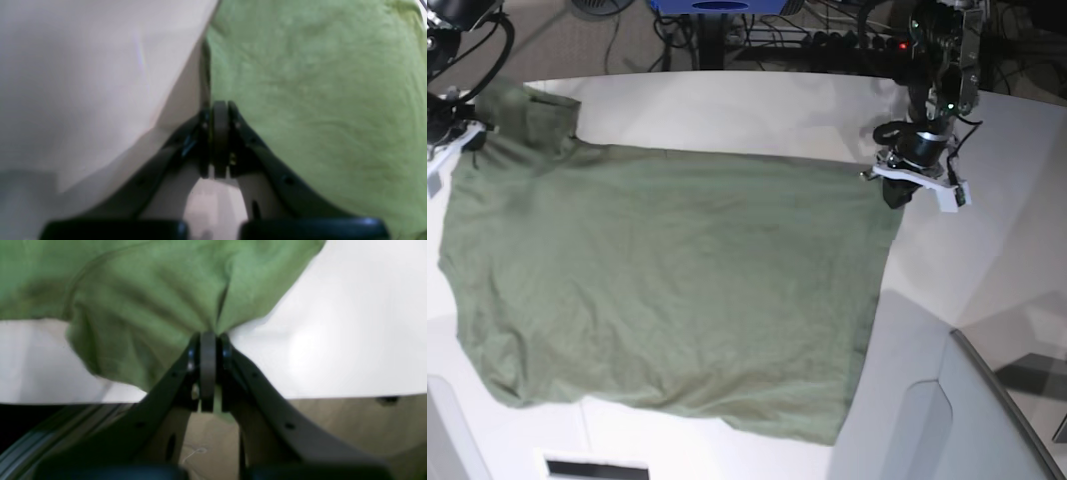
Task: Layout the t-shirt on the table in an organized manner, then fold the t-shirt properly
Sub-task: 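Pull the shoulder corners apart with both grippers to smooth the shirt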
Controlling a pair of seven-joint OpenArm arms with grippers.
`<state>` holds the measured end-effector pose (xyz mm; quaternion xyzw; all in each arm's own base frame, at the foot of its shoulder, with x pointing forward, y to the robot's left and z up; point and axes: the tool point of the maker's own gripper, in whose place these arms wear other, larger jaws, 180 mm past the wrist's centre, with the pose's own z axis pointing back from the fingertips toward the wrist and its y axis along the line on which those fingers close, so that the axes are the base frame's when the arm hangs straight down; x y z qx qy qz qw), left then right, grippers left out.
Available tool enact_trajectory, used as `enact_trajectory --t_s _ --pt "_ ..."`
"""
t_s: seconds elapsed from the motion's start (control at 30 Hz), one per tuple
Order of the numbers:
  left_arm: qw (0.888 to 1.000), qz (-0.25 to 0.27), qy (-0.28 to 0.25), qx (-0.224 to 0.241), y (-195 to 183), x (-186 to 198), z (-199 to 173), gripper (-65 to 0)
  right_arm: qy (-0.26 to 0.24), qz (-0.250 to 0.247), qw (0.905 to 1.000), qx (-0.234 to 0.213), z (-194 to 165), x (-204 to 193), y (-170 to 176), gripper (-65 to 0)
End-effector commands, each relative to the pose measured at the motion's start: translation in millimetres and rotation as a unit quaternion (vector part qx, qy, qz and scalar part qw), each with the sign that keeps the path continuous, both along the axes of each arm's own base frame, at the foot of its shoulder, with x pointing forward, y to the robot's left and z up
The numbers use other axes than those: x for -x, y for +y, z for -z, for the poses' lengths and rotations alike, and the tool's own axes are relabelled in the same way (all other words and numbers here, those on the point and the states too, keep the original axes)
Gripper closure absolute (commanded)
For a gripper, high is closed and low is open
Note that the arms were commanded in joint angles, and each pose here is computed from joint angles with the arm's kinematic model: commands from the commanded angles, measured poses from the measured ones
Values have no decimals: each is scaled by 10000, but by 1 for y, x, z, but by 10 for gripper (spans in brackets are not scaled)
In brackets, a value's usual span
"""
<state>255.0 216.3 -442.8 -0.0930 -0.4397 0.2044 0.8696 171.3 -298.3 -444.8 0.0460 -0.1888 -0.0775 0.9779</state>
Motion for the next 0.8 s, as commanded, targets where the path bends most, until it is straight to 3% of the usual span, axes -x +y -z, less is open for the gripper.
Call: enact_trajectory --t_s 0.0,0.33,0.5,0.6,0.77 --pt "9996 14 -277 -60 2 -5 -17 0 -83 -22 9998 206 -12 -4 -11 -6" --pt "9996 194 -83 -164 -5 46 -27 0 295 -200 9980 528 -23 22 -15 -6" --pt "9967 -70 234 -768 11 70 -26 0 406 -245 9968 643 -24 33 -19 -6" --pt "9947 35 213 -1005 8 69 -28 0 346 -291 9969 641 -25 25 -17 -6" --pt "9951 22 -37 -983 5 46 -37 0 299 -682 9958 539 -20 -3 -6 -6"
